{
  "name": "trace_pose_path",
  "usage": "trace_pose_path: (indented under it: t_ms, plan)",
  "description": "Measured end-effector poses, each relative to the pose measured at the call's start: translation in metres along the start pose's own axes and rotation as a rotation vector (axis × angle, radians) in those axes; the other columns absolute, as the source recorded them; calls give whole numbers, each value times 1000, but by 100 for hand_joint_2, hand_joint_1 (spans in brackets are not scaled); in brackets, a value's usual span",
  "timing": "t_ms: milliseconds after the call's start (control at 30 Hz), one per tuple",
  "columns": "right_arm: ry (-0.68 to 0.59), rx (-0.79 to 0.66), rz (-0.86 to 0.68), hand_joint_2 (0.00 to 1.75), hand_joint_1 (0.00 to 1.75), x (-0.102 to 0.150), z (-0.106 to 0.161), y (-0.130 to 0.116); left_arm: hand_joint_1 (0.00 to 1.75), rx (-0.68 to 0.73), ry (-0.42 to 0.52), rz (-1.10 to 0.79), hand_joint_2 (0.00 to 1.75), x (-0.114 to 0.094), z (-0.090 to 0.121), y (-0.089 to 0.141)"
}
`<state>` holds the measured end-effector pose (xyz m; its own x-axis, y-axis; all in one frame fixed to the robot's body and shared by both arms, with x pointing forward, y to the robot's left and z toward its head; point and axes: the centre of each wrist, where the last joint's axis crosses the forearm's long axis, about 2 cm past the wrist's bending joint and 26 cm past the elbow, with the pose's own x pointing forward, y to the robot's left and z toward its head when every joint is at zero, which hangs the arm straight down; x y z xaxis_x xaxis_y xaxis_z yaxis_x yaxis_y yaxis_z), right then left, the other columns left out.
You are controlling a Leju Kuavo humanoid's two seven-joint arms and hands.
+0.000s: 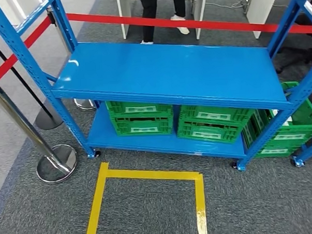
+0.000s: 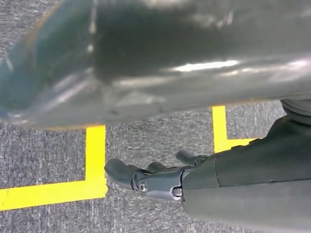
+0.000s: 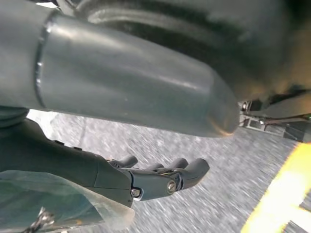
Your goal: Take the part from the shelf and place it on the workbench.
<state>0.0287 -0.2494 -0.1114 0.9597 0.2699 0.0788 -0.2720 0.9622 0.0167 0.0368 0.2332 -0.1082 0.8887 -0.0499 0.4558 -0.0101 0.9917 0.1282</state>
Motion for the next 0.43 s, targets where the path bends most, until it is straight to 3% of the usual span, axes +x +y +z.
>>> trace_pose_path:
  t_ms: [433]
  plan:
    - [-16,-12,-9,0,0,-2,0,-1,0,11,18,1,0,0,0,0]
